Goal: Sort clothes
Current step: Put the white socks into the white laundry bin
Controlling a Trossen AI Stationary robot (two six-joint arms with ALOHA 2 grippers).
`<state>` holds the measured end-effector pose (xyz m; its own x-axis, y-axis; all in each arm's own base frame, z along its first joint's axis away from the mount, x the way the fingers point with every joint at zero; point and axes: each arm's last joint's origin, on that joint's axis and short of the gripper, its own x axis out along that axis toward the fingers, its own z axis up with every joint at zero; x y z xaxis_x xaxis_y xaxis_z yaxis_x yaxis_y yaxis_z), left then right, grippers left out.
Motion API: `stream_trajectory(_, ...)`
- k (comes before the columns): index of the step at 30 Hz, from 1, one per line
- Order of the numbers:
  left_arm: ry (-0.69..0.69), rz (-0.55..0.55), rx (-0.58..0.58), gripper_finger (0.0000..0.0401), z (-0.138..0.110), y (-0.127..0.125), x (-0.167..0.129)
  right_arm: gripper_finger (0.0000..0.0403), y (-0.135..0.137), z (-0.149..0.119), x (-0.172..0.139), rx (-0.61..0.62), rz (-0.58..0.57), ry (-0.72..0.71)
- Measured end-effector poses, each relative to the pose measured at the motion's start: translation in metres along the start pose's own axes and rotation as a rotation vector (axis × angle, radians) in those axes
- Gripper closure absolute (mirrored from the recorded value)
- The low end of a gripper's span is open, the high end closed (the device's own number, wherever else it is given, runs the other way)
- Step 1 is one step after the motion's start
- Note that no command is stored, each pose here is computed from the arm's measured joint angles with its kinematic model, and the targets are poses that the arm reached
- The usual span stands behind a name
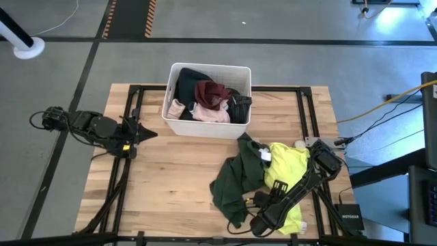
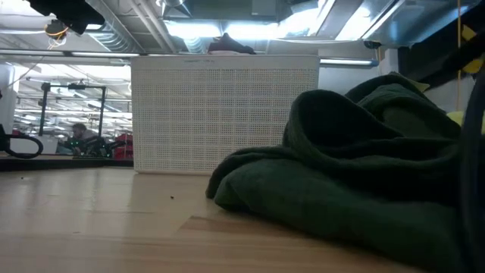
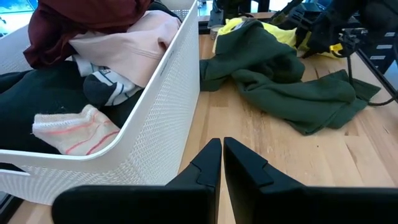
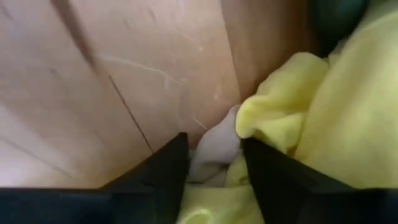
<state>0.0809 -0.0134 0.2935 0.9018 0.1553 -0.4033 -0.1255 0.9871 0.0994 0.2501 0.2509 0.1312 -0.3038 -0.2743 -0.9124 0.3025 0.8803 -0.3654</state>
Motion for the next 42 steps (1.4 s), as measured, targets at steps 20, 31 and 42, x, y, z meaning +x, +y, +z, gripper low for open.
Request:
stream_trajectory(20,-0.001,0.0,-0.003,0.0388,0.0,0.0,0.0,0.0388,0.0,0.001,-0.065,0.024,0.219,-0.072)
stream_trajectory(31,0.0,-0.001,0.0,0.0388,0.0,0.0,0.0,0.0376,-0.031,0.005,-0.129,0.1,0.222,-0.399)
stream_trajectory(42,0.0,0.0,0.0,0.0388,0.0,0.0,0.0,0.0379,-0.066,0.025,-0.167,0.311,-0.034,-0.94)
